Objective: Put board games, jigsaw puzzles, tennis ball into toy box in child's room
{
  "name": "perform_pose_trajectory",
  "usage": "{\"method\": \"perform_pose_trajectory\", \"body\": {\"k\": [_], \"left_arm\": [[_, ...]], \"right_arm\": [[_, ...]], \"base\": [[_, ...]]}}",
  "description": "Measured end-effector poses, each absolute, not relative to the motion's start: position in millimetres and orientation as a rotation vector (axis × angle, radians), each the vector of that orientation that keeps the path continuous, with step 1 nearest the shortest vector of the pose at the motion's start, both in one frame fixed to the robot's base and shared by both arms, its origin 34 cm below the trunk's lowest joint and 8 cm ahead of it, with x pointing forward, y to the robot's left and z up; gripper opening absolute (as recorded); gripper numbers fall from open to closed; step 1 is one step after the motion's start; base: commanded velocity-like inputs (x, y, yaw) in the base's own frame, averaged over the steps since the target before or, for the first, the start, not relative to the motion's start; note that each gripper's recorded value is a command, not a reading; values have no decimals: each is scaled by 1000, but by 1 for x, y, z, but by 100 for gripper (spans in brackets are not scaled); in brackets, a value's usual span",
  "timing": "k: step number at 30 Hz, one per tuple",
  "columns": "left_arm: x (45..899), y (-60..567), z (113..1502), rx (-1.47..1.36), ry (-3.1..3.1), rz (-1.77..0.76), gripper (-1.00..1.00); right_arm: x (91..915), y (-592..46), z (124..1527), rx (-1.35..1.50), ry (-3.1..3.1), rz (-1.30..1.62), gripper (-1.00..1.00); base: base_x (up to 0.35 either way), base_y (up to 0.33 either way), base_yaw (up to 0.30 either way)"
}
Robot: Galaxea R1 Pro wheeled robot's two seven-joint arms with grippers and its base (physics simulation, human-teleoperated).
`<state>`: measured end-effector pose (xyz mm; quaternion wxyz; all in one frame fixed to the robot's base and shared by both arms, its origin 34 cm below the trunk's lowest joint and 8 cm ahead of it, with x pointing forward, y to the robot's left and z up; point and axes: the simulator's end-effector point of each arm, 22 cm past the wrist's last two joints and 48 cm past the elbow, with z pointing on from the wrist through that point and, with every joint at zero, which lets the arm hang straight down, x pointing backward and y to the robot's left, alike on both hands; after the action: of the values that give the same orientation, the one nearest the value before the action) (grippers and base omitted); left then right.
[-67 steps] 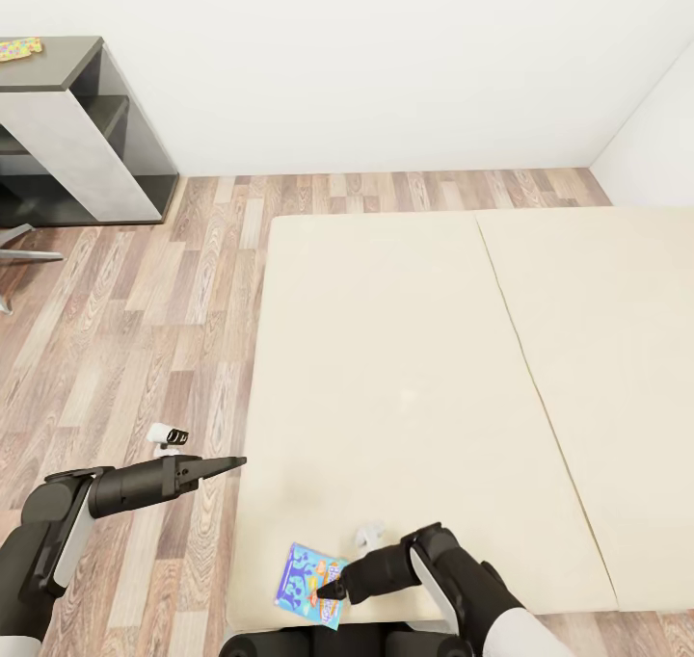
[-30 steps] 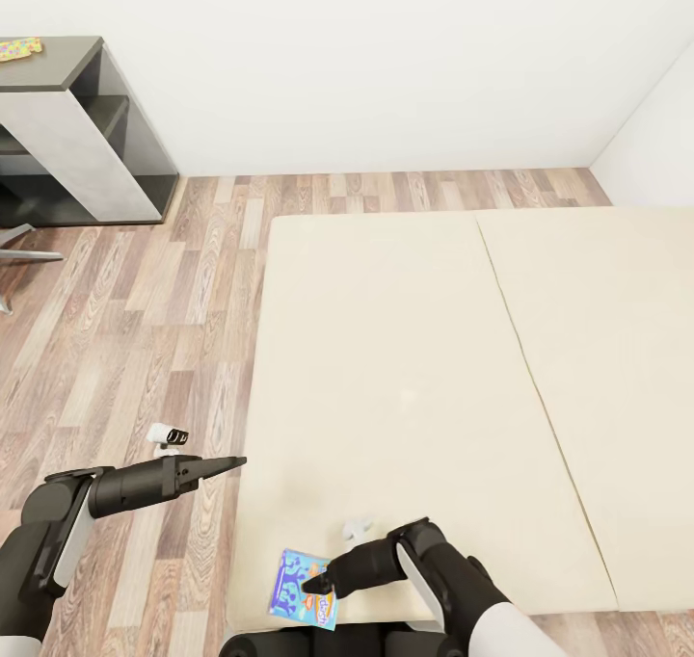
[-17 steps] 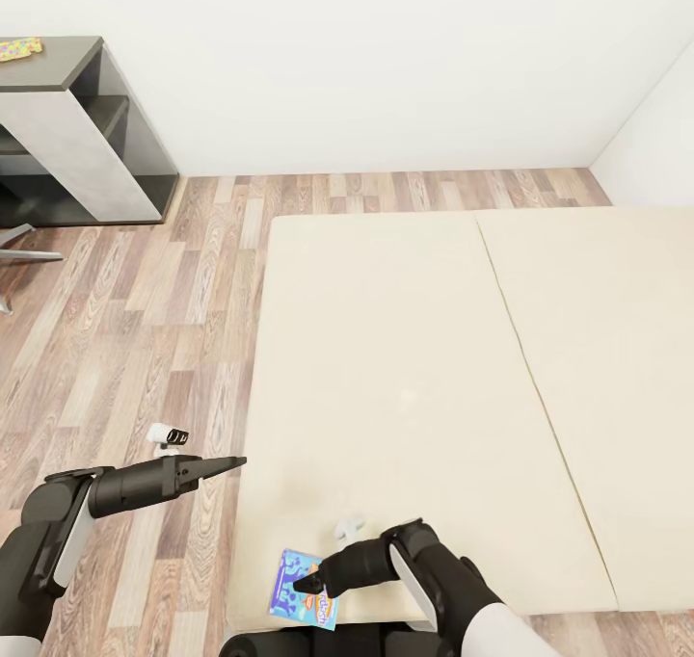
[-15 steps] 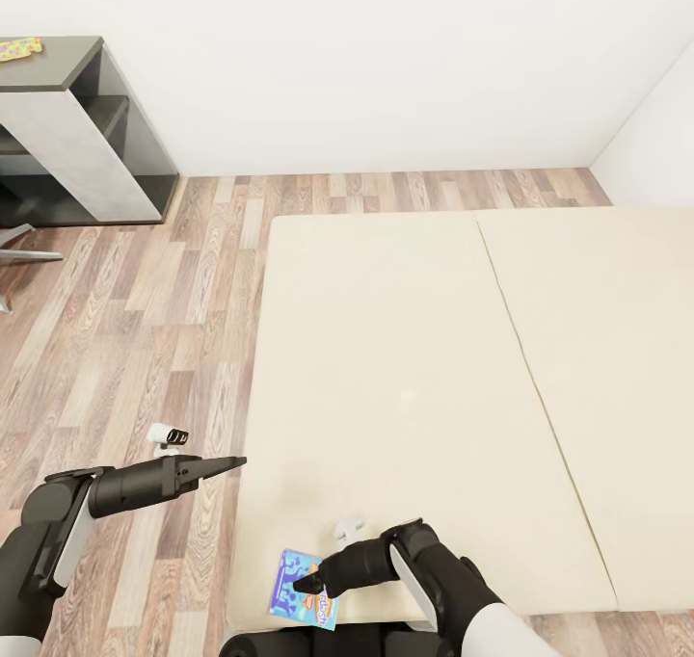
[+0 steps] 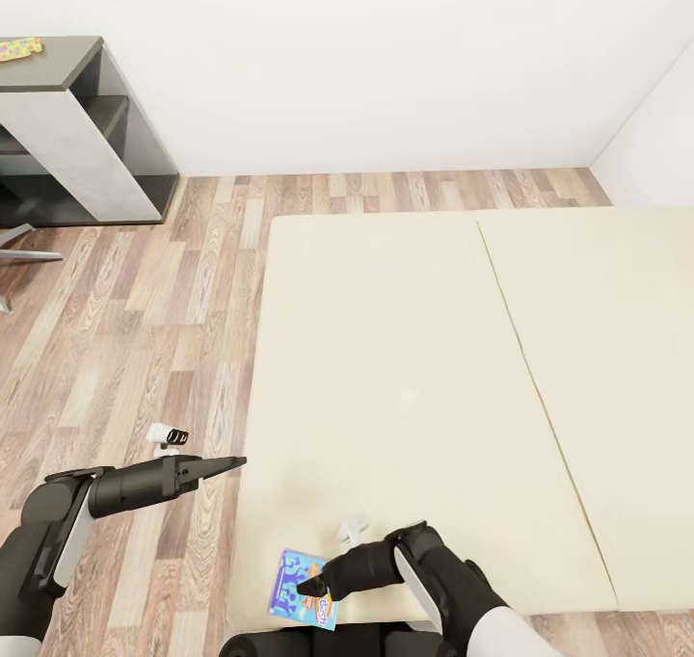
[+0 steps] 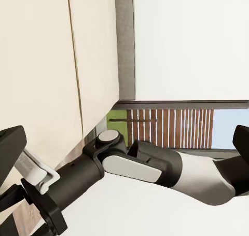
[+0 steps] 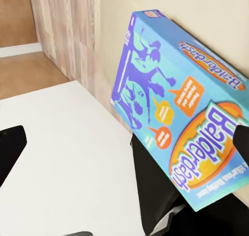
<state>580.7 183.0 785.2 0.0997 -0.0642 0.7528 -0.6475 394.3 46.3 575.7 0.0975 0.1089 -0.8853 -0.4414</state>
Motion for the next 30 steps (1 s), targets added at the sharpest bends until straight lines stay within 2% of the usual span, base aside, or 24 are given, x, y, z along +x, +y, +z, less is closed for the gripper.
{"method": "perform_pose_trajectory", "body": {"k": [30], "left_arm": [[586,192,786,-213,2214,-1888,100]], "right_arm": [[382,47,578,303,-2589,-1321,100]], "base": [[0,0,0]]}}
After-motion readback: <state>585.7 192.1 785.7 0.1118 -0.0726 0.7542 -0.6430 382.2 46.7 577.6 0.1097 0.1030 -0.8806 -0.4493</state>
